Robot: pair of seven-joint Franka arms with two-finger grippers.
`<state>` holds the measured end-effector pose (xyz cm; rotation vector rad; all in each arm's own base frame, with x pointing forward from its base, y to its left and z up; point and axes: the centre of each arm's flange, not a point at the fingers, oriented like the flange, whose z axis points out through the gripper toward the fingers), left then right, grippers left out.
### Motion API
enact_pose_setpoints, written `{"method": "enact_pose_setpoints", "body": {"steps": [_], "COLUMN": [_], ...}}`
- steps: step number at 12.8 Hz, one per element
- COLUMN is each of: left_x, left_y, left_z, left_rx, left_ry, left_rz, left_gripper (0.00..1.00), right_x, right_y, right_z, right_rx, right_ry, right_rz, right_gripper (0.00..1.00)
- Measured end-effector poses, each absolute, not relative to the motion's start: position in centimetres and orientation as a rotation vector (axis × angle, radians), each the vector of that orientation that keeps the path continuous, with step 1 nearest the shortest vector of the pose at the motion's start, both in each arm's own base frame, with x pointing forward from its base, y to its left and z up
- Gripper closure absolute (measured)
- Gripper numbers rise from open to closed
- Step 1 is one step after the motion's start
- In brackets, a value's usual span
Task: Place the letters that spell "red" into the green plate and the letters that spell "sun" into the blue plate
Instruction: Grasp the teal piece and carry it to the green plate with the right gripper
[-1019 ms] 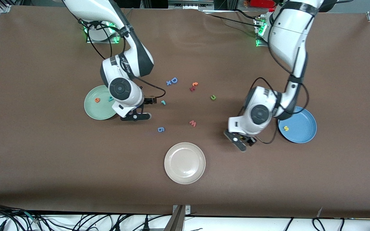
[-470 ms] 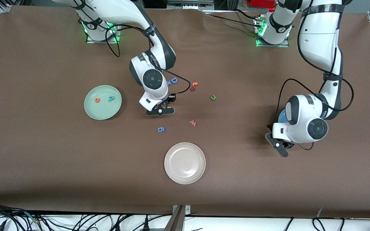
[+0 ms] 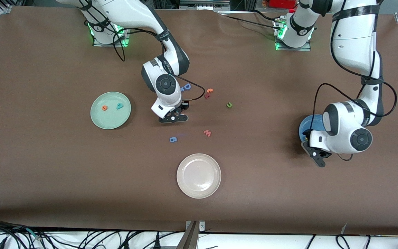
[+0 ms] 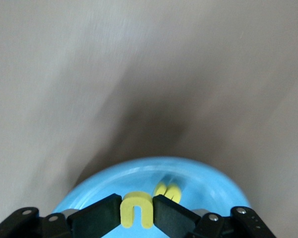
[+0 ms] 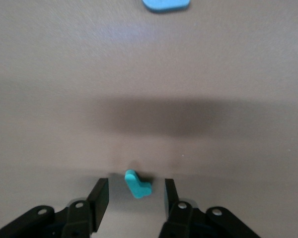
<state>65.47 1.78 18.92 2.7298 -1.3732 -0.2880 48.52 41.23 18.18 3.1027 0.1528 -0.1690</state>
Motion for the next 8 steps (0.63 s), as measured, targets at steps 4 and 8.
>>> {"method": "enact_pose_setpoints", "body": {"steps": [4, 8], "left_x": [64.0, 63.9], "left_y": [5.2, 5.0], "left_z": [17.5, 17.5], "left_rx": [2.71, 2.705], "left_ry": [-1.344, -1.349], "left_rz": [-0.33, -0.33], "left_gripper": [0.66, 0.41], "right_x": [47.9, 47.9], "right_y": [41.0, 41.1], "right_z": [17.5, 17.6], "right_rx": [3.112, 3.116], "right_ry": [0.158, 0.16], "right_rz": [-0.133, -0.126], "right_gripper": [0.51, 0.64]}}
